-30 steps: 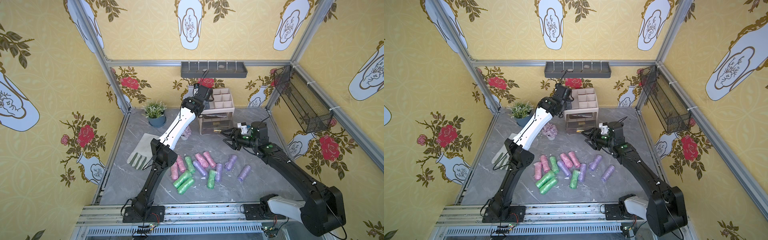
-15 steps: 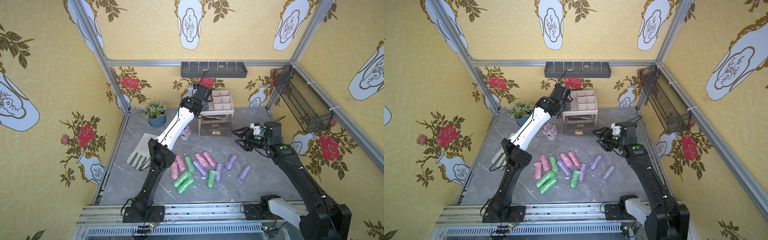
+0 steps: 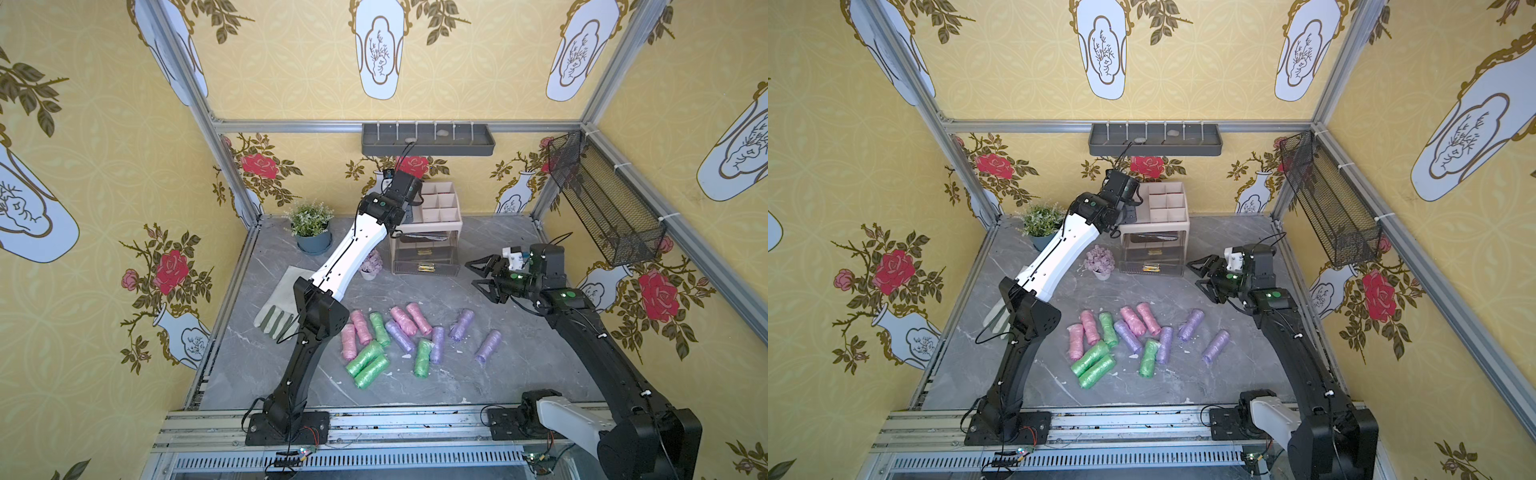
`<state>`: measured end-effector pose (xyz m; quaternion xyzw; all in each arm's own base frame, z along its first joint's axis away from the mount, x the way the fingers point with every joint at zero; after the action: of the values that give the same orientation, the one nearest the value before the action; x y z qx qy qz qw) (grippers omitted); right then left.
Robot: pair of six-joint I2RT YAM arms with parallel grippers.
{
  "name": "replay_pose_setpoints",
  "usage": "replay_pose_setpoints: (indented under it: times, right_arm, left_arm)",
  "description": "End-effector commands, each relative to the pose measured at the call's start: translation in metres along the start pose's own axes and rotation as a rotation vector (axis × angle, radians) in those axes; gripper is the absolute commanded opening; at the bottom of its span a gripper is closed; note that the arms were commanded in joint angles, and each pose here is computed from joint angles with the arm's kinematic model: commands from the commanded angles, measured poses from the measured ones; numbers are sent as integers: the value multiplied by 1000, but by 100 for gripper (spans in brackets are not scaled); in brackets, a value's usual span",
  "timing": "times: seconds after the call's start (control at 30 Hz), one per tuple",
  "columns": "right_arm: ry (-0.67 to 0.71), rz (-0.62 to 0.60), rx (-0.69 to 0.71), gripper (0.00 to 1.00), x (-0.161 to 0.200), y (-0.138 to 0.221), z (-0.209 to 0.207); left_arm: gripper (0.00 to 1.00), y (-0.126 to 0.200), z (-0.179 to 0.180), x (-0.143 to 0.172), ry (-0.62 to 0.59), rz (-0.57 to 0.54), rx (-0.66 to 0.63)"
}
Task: Sort the rolls of trash bags by color and place them into the drawer
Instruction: Adjust the storage box at the center of the board.
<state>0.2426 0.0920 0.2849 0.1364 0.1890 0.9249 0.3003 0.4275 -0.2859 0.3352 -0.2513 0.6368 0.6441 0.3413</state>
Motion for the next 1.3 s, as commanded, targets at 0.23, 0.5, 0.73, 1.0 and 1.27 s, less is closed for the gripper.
replay_pose_setpoints:
  times: [0.23, 0.5, 0.73, 1.0, 1.27]
  right_arm:
    - [6, -14, 1, 70, -2, 5, 1]
    - [4, -20, 5, 70, -3, 5, 1]
    - [3, -32, 7, 73, -4, 8, 1]
    - [-15, -120, 101, 74, -8, 20, 6]
    - [-166, -264, 429, 75, -17, 28, -9]
  left_arm:
    - [1, 17, 6, -5, 57, -32, 15]
    - [17, 21, 6, -6, 59, -24, 28]
    - [33, 21, 6, -3, 57, -18, 36]
    - [46, 58, 24, -7, 58, -62, 29]
    - [49, 128, 74, 26, 47, -171, 16]
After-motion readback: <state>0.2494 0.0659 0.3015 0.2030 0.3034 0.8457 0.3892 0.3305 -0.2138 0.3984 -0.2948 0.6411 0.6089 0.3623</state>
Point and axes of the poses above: each gripper's point midway between its finger pads, its own y axis back along the fingers, its own z axis along the line the jaws close on, x = y × z, the point moved 10 cm from there along y, back along the fingers, and after that the axes turned 14 degrees about -y, right-handed, at the moved point
